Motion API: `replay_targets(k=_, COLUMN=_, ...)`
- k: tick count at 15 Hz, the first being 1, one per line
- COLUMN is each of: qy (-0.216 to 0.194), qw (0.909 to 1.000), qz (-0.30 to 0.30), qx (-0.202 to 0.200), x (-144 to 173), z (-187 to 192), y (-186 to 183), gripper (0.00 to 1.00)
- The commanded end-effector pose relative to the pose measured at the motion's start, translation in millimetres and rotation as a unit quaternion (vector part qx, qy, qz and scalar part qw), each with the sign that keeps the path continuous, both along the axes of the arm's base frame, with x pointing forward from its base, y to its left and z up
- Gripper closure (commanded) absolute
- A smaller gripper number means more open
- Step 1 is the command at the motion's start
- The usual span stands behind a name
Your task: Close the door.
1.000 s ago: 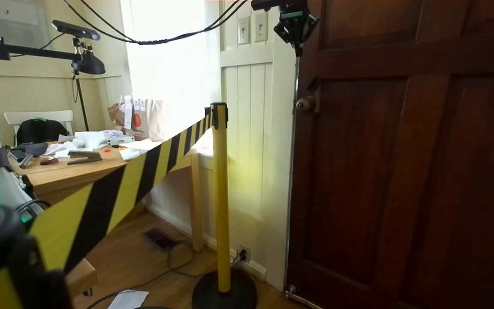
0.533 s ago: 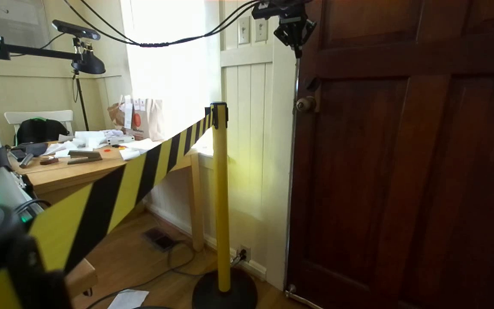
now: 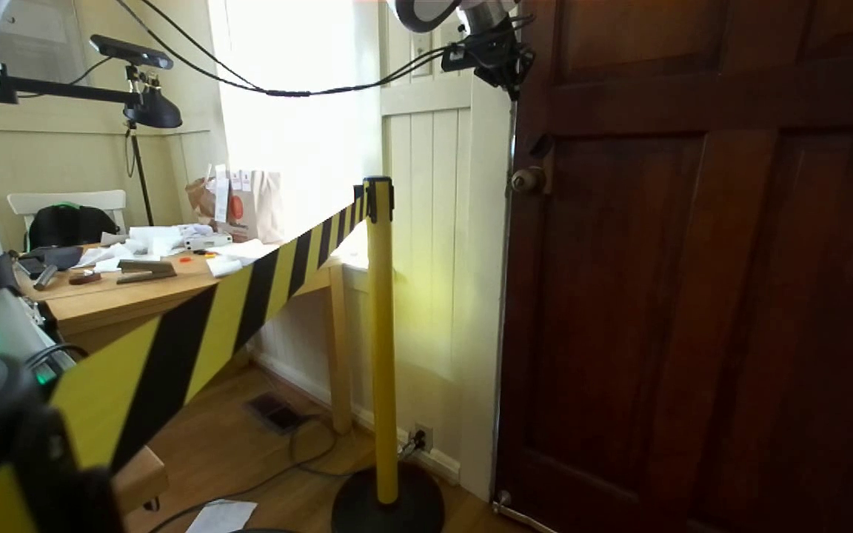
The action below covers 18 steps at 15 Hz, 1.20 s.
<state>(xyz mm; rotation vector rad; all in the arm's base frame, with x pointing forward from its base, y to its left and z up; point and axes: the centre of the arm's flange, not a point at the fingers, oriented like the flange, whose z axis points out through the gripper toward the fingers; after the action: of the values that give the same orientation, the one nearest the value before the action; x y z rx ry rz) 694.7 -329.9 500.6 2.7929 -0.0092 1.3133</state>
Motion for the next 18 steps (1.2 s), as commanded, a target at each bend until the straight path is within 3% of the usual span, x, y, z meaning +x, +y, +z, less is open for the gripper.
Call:
replay_targets(k=1, qy=-0.053, qw=0.9985, qz=-0.008, qx=-0.01, x=39.2, z=1.7, y=-13.2, gripper=1.0)
replay_targets(k=7, qy=-0.097, qw=0.9952, qz=-0.01, qx=0.004, x=70.5, z=-4.0, y=-19.0, gripper=1.0)
replay_targets(k=18, qy=-0.106, qw=0.9941, qz=0.013, qx=0.02, x=99.7, z=-6.1, y=-24.8, gripper=1.0)
